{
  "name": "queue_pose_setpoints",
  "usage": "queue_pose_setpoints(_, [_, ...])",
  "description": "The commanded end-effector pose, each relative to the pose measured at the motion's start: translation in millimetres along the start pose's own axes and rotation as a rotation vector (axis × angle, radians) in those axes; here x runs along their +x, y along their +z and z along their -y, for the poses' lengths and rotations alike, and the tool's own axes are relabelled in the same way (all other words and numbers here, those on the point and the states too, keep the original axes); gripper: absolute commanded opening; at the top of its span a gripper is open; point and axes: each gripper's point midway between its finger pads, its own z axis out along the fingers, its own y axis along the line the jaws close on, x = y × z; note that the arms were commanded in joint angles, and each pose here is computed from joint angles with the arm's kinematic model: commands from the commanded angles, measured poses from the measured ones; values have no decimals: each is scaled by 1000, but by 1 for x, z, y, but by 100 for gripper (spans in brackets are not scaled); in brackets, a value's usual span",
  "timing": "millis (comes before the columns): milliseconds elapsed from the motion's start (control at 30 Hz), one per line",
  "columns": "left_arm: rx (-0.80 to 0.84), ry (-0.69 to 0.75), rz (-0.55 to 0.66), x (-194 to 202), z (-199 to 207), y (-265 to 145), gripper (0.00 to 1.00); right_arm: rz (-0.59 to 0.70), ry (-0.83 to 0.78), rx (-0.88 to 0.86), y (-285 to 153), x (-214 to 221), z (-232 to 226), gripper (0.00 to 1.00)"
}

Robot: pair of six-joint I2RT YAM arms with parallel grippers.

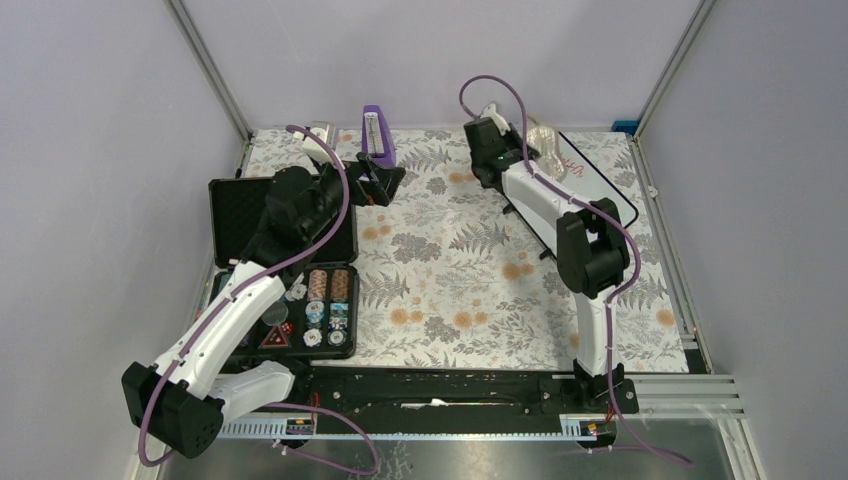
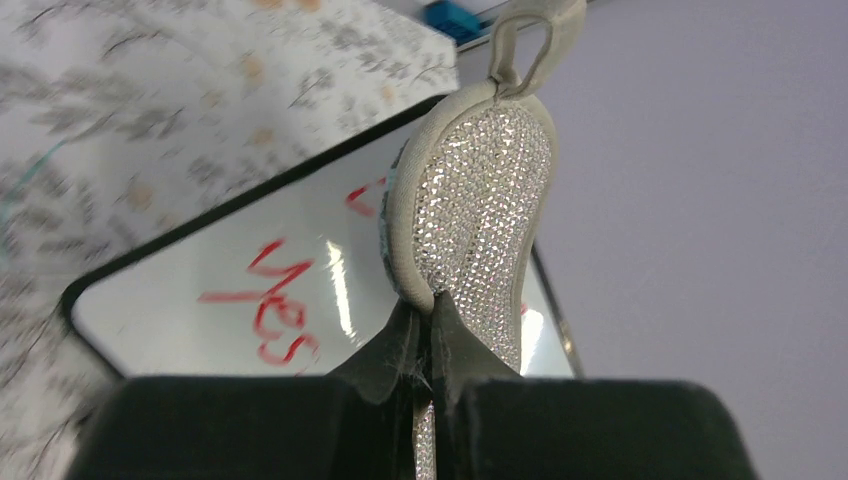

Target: Erase the whiteboard

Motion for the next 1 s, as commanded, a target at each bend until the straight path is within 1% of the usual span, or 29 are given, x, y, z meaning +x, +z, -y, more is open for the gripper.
queue_pose_setpoints(0, [32,14,60,-21,11,0,99,-66,-150,88,28,21,-10,1])
queue_pose_setpoints(167, [37,10,57,-20,11,0,99,-115,-193,24,31,54,-56,0])
queue_pose_setpoints(267, [37,9,54,-19,11,1,99,-121,-238,-36,18,71,-91,0])
queue_pose_setpoints(367, [36,9,56,-19,11,1,99,-124,-254,-133,-2,88,-129,0])
queue_pose_setpoints(467, [35,9,56,-19,11,1,99,-148,-211,-242,-21,100,-157,0])
queue_pose_setpoints(567, [35,9,53,-18,11,1,99,-149,-141,-351,-38,98,-170,0])
queue_pose_setpoints(667, [35,7,51,-17,10,2,99,-110,-93,-366,-48,79,-152,0])
queue_pose_setpoints(800, [34,9,52,-18,10,2,99,-35,-62,-278,-55,45,-100,0])
queue_pose_setpoints(867, [34,12,56,-19,11,1,99,-6,-48,-208,-52,32,-69,0])
queue_pose_setpoints(967, [34,12,58,-19,11,1,99,-14,-10,-147,-37,24,-32,0])
